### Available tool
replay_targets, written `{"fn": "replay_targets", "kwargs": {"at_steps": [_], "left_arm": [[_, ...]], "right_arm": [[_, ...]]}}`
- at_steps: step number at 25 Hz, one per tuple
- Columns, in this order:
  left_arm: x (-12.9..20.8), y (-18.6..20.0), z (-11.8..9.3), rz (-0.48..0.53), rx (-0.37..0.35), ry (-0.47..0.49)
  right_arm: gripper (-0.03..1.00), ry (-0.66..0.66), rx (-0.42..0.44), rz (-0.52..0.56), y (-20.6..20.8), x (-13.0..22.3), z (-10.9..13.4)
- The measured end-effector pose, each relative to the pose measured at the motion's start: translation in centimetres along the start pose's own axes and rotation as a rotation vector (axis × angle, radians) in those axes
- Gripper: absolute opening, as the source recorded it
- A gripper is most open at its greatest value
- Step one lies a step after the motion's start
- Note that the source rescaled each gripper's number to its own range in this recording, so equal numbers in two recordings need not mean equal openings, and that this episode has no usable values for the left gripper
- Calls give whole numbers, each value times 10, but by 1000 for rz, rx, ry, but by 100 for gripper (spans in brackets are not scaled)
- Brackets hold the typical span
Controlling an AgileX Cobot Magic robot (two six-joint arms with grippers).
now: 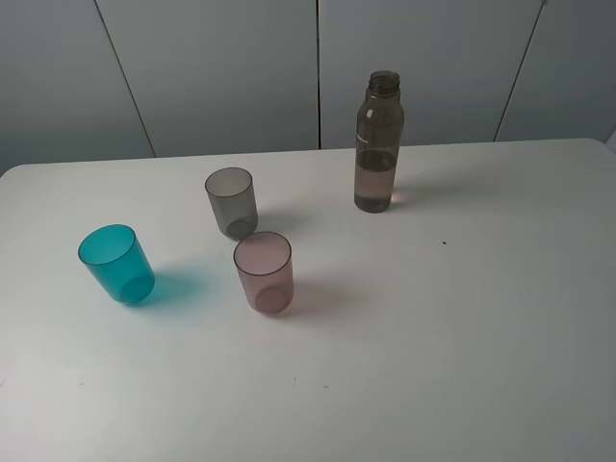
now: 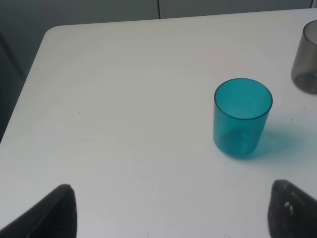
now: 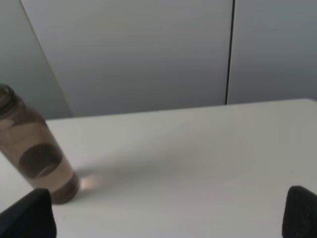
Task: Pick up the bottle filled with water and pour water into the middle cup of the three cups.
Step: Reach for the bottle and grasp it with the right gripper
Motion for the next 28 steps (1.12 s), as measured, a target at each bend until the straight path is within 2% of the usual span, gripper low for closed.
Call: {"fn": "replay_targets", "kwargs": {"at_steps": [3, 6, 9, 17, 23, 28], "left_arm": [[0, 0, 0, 0, 0, 0], [0, 0, 0, 0, 0, 0], [0, 0, 0, 0, 0, 0], [0, 0, 0, 0, 0, 0], [0, 0, 0, 0, 0, 0], [0, 0, 0, 0, 0, 0]], "right_arm": [[97, 52, -63, 101, -24, 18, 21], [97, 129, -122, 165, -46, 32, 42], [97, 156, -146, 201, -71, 45, 54], [94, 168, -109, 321, -139, 93, 51], [94, 230, -103, 321, -178, 118, 48], [94, 296, -155, 295, -199, 141, 58]]}}
Point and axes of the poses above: a point on each arm's last joint axis where the gripper is mounted, y pointing back along that axis away from the gripper, z along the wrist's bending axis when the last joint is at zero, x = y × z, the point moved 9 cm from there along -y, pointing out along that axis toward the gripper, and after that the axes turned 6 degrees about -y, right-handed, at the moved point
